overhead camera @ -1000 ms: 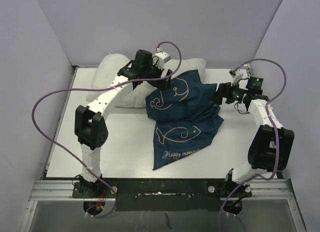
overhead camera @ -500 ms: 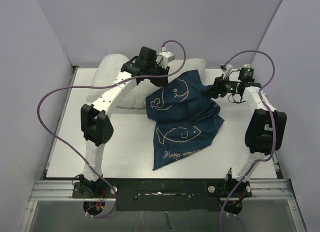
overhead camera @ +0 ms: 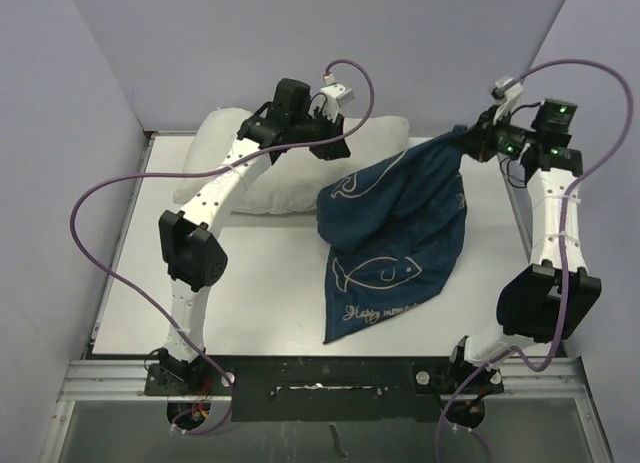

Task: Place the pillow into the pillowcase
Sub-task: Adjust the pillowcase at the center of the board.

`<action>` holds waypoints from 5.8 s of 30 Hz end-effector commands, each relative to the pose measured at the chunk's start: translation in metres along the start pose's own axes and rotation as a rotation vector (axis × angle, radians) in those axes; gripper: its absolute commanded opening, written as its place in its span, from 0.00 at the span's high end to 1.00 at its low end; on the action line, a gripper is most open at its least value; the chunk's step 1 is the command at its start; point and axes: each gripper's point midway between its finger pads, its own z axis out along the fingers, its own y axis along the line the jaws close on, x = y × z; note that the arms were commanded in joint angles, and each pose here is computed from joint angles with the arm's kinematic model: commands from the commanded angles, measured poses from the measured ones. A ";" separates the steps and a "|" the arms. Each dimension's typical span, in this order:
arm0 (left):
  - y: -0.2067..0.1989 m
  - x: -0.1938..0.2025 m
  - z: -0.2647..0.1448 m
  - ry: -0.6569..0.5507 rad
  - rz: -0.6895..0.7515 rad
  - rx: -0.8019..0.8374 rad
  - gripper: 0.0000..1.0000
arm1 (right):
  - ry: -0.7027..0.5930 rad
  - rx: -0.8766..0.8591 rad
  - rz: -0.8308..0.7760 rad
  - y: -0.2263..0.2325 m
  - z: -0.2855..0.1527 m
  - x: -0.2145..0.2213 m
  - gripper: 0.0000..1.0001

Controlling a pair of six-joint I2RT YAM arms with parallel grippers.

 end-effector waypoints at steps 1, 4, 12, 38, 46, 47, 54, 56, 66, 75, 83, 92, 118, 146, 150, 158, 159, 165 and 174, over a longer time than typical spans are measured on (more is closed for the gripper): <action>-0.056 -0.104 -0.071 -0.308 0.121 0.078 1.00 | -0.157 0.156 -0.274 0.018 -0.055 -0.114 1.00; -0.062 -0.106 -0.087 -0.348 0.101 0.059 0.96 | -0.220 0.278 -0.399 0.022 -0.085 -0.159 1.00; -0.077 -0.022 -0.155 -0.449 -0.011 -0.037 0.43 | -0.103 -0.394 -0.607 0.208 -0.064 -0.040 1.00; -0.107 0.262 -0.102 0.130 -0.423 -0.405 0.30 | 0.253 -0.095 -0.180 0.122 -0.019 0.138 0.02; -0.122 0.299 -0.081 0.211 -0.470 -0.288 0.20 | 0.424 -0.006 -0.256 0.075 0.036 0.147 0.02; -0.123 0.305 -0.079 0.213 -0.489 -0.280 0.19 | 0.444 -0.017 -0.236 0.074 0.042 0.151 0.03; -0.126 0.346 -0.058 0.290 -0.568 -0.248 0.18 | 0.537 -0.038 -0.255 0.077 0.072 0.179 0.06; -0.123 0.351 -0.051 0.318 -0.560 -0.257 0.18 | 0.550 -0.050 -0.244 0.078 0.075 0.184 0.14; -0.101 0.343 -0.004 0.369 -0.451 -0.278 0.74 | 0.333 -0.086 -0.344 0.100 0.060 0.085 1.00; -0.046 0.193 -0.053 0.080 -0.265 -0.419 1.00 | -0.140 0.042 -0.453 0.113 -0.024 -0.119 1.00; -0.059 0.165 -0.119 -0.122 -0.226 -0.413 1.00 | 0.009 0.110 -0.403 0.081 -0.034 -0.029 0.98; -0.073 0.215 -0.104 -0.030 -0.333 -0.319 0.49 | 0.239 0.227 -0.327 0.049 -0.047 0.086 0.58; -0.009 0.131 0.044 -0.070 0.025 -0.089 0.16 | 0.327 -0.056 -0.300 0.099 0.004 0.094 0.00; -0.043 0.018 -0.111 -0.377 -0.072 -0.273 1.00 | 0.120 0.359 -0.394 0.046 -0.086 -0.018 1.00; -0.053 0.029 -0.152 -0.429 -0.113 -0.284 1.00 | 0.084 0.361 -0.370 0.048 -0.085 -0.025 1.00; -0.128 0.017 -0.191 -0.477 -0.085 -0.031 1.00 | -0.083 0.337 -0.395 0.074 -0.098 -0.090 1.00; -0.142 0.011 -0.193 -0.476 -0.071 0.008 1.00 | -0.096 0.352 -0.407 0.075 -0.103 -0.100 1.00; -0.230 -0.017 -0.183 -0.431 0.065 0.211 1.00 | -0.142 0.589 -0.505 0.076 -0.162 -0.158 1.00; -0.235 -0.017 -0.170 -0.399 0.036 0.176 1.00 | -0.225 0.532 -0.519 0.091 -0.166 -0.195 1.00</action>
